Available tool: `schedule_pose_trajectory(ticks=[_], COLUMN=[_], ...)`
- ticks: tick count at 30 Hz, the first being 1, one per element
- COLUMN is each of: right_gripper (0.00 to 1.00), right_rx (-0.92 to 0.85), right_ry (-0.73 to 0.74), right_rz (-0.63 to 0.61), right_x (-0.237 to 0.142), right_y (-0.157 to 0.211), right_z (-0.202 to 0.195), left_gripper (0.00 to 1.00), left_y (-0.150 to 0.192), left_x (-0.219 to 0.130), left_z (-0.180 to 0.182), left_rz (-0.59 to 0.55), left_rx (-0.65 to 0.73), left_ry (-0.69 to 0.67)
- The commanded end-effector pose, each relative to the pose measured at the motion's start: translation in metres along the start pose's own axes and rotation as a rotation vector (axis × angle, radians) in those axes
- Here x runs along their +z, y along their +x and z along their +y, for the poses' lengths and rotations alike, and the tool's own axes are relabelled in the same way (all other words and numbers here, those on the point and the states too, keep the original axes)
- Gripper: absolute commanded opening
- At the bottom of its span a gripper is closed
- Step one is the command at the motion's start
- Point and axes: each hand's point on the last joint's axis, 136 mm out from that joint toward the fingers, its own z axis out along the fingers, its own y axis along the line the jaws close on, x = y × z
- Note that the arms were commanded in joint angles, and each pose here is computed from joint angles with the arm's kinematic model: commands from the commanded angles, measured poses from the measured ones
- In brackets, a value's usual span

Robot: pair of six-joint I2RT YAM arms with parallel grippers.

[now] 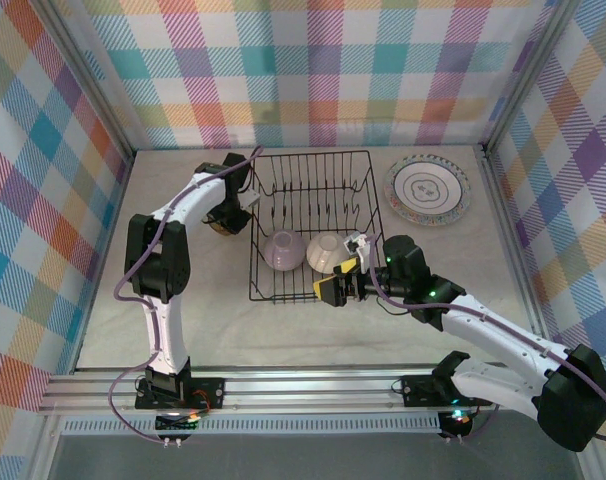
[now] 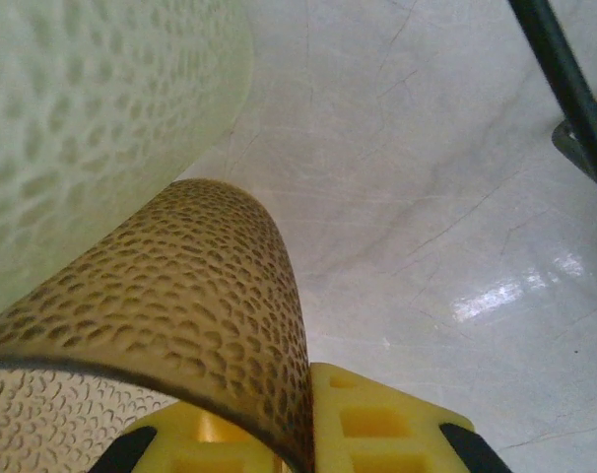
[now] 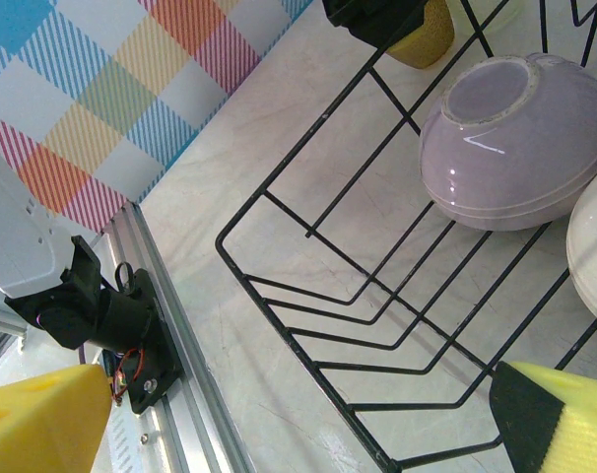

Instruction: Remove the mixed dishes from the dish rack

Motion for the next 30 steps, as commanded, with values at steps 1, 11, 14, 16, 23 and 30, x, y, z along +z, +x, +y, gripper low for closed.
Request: schedule_pose_trajectory(ticks=[1, 11, 14, 16, 23, 30], right_gripper=[0.99, 0.99, 0.99, 0.99, 0.99, 0.99], right_rx=[-0.046, -0.048, -0.051, -0.051, -0.05, -0.049], right_ry=[-0.012, -0.01, -0.009, -0.009, 0.013, 0.038], right_rz=[-0.02, -0.018, -0.02, -0.02, -0.03, -0.035], right_x=[-0.001, -0.001, -0.001, -0.001, -0.004, -0.006], right_y=[-0.01, -0.009, -0.01, -0.01, -0.011, -0.014], right_z=[0.008, 0.008, 0.008, 0.008, 0.006, 0.003], left_gripper=[0.16, 0.27, 0.32, 0.42, 1.0, 1.0], left_y=[0.006, 0.002, 0.0, 0.0, 0.001, 0.006], left_x=[0.001, -0.005, -0.011, -0.018, -0.057, -0.118], left_z=[0.005, 0.008, 0.009, 0.012, 0.021, 0.029], left_rz=[0.034, 0.023, 0.012, 0.002, -0.086, -0.262], left_rx=[-0.021, -0.037, -0.045, -0.058, -0.121, -0.187], left_ry=[0.013, 0.008, 0.003, -0.005, -0.06, -0.1])
